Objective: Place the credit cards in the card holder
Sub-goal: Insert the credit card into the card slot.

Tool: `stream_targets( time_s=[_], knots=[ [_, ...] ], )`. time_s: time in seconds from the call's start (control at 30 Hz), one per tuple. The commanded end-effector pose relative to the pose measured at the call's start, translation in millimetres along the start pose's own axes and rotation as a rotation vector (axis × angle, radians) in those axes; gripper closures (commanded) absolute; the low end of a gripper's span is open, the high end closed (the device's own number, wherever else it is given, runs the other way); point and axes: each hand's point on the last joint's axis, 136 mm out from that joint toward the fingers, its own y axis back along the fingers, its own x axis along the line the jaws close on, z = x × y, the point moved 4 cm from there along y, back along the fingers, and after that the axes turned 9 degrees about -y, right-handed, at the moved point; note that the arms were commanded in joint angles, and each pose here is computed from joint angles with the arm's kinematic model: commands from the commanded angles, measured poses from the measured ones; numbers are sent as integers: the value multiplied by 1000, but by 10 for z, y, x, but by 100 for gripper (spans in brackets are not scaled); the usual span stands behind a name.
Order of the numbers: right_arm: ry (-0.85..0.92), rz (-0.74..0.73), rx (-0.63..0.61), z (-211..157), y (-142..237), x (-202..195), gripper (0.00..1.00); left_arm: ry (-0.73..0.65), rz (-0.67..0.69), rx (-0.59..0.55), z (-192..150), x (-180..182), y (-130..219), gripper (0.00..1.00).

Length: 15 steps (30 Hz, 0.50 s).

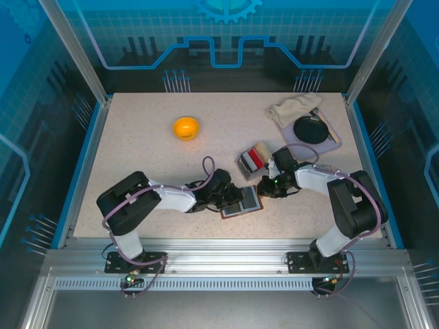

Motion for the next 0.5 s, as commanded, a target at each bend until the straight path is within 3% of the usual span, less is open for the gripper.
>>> stream_targets(
  time_s=[0.0,0.23,0.47],
  knots=[
    [-51,-32,117,-243,-100,-150,84,-23,1,52,-64,-22,-112,84],
    [-57,-38,110,-243,-94,-162,84,-31,19,45,-61,-2,-68,82],
    [-81,-65,95,-270,-55,-203,85,-59,125,27,-84,164,149,70]
  ],
)
